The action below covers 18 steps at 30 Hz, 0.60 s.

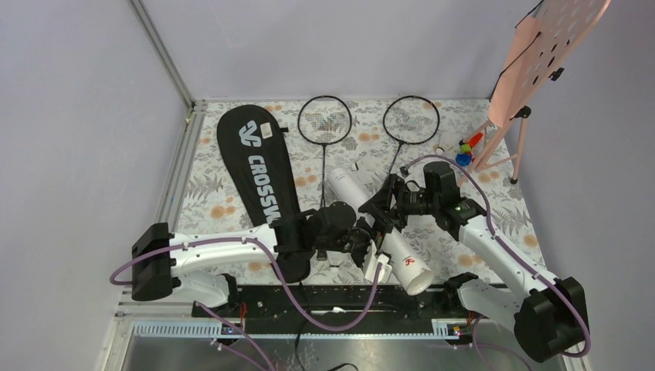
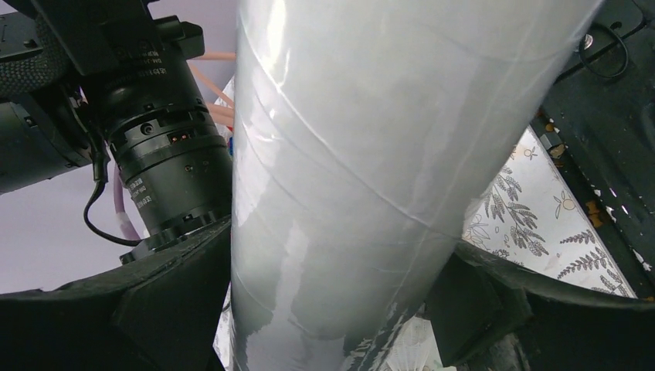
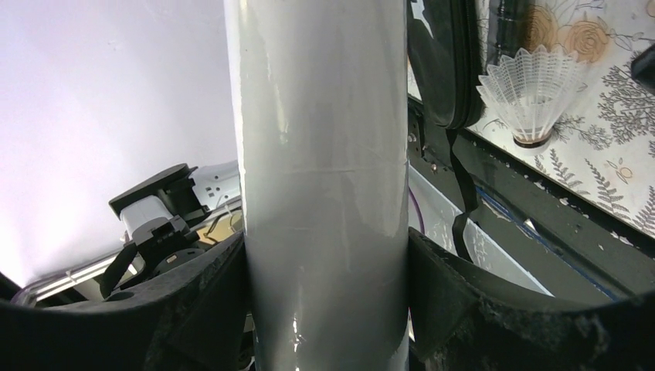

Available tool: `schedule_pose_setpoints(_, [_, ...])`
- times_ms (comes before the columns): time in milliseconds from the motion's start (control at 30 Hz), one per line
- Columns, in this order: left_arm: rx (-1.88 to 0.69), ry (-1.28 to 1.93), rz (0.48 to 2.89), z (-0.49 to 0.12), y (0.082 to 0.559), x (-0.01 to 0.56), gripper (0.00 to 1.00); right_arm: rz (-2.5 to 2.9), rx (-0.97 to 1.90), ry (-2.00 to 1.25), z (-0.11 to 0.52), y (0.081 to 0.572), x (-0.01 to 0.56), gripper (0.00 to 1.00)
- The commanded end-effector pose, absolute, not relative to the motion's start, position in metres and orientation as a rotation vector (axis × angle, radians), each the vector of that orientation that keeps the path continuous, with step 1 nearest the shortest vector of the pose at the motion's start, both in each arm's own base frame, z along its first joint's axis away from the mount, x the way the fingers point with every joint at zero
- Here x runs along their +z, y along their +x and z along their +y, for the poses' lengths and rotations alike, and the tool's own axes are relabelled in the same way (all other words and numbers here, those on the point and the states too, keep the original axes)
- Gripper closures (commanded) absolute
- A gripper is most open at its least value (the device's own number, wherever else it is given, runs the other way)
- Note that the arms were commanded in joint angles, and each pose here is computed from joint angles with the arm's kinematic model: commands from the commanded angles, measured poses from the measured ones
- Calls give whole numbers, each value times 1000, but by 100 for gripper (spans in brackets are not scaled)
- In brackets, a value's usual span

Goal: Pack up the badminton gear

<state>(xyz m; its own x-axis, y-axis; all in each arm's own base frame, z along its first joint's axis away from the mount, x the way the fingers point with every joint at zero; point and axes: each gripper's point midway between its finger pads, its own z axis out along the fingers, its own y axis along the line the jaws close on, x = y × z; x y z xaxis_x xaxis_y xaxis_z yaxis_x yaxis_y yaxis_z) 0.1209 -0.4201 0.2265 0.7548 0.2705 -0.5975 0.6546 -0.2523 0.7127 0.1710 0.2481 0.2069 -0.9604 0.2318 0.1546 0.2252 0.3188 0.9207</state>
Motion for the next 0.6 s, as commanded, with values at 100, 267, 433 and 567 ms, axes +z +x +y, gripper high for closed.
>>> schedule_pose_setpoints(100, [-248,1757,824,-421,162,232,13,2584,1854,289,246,136,223,37])
schedule_pose_setpoints(267, [-340,1704,821,-426,153,249,38,2601,1814,274,246,140,219,34])
schedule_pose_setpoints(433, [-387,1586,838,-418,151,269,44,2620,1667,222,241,147,210,14])
schedule_pose_setpoints(567, [-409,1483,852,-404,150,280,44,2557,1571,193,238,161,216,0])
